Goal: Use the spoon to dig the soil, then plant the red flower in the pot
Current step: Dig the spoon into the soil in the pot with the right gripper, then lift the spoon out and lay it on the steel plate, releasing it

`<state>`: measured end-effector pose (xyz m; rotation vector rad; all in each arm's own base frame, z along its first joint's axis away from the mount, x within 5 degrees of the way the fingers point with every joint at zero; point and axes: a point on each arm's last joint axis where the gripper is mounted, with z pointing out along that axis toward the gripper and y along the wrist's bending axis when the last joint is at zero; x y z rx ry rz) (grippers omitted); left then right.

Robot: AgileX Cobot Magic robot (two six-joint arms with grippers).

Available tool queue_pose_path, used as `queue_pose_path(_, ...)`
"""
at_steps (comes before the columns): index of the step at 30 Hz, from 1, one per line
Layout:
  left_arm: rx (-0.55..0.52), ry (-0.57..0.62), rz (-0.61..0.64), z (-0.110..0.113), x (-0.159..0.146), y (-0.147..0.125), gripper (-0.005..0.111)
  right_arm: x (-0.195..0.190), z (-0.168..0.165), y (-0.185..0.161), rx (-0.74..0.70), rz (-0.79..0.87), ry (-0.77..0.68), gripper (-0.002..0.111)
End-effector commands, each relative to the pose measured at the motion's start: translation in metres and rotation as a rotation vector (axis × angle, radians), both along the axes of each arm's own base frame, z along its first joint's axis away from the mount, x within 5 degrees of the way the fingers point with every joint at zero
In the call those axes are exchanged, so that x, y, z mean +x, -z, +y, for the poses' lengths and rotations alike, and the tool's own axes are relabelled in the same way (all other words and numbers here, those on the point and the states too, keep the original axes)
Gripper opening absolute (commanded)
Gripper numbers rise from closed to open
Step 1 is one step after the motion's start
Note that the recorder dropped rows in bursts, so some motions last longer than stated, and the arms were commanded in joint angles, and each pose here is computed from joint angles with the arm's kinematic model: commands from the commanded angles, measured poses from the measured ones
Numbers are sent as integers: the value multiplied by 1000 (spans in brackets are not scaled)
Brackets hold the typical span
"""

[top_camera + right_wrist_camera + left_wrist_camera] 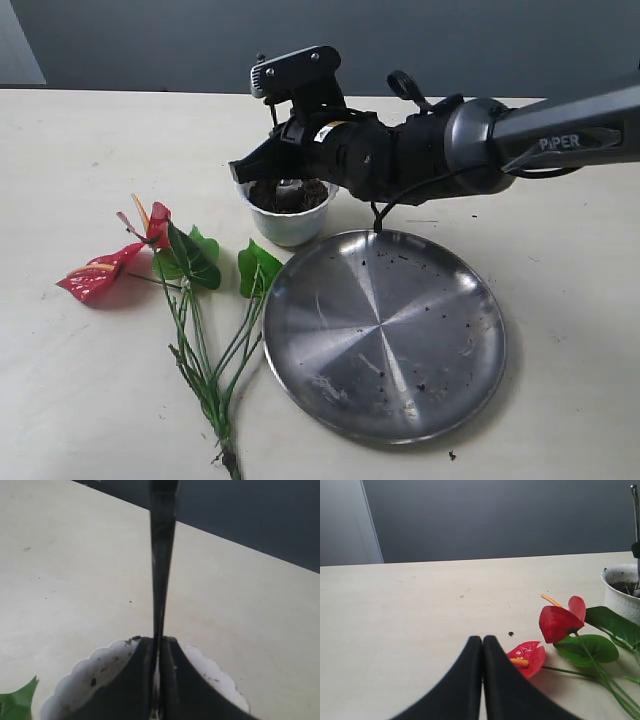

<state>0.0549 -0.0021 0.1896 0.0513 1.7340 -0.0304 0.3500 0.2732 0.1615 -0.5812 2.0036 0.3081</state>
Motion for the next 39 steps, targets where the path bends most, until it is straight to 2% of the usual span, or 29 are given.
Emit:
queue_pose_path(1,-4,5,-6,0,0,-1,2,-2,-1,14,-18,56,-1,-1)
queue_pose_path(3,-4,5,-6,0,0,-1,2,-1,-2,6,-5,31,6,-1)
queue_pose_path(7,-4,5,-6,0,0,-1,2,-4,-5,-36,41,-74,-4,-1)
queue_pose_path(10,-4,5,-6,0,0,-1,2,-14,-13,-91,106,-178,-18,-1)
queue_pose_path(12,-4,5,-6,0,0,-1,2,-22,-18,-116,137,-203,-30,-1)
queue_pose_path(14,-4,5,-6,0,0,-1,2,-35,-24,-139,150,-189,-67,-1)
queue_pose_path(18,-4,5,-6,0,0,-1,2,-60,-34,-157,97,-60,-184,-1)
queue_pose_path(20,-4,5,-6,0,0,-1,2,-67,-42,-161,34,-10,-233,-1)
queue_pose_path(26,-4,5,-6,0,0,-1,2,-85,-79,-145,-340,226,-368,-1)
queue_pose_path(30,-4,5,-6,0,0,-1,2,-89,-89,-132,-563,301,-459,-1)
queue_pose_path(33,-4,5,-6,0,0,-1,2,-88,-88,-117,-637,350,-543,-1)
queue_pose_path(39,-4,5,-6,0,0,-1,2,-78,-80,-74,-718,499,-618,-1)
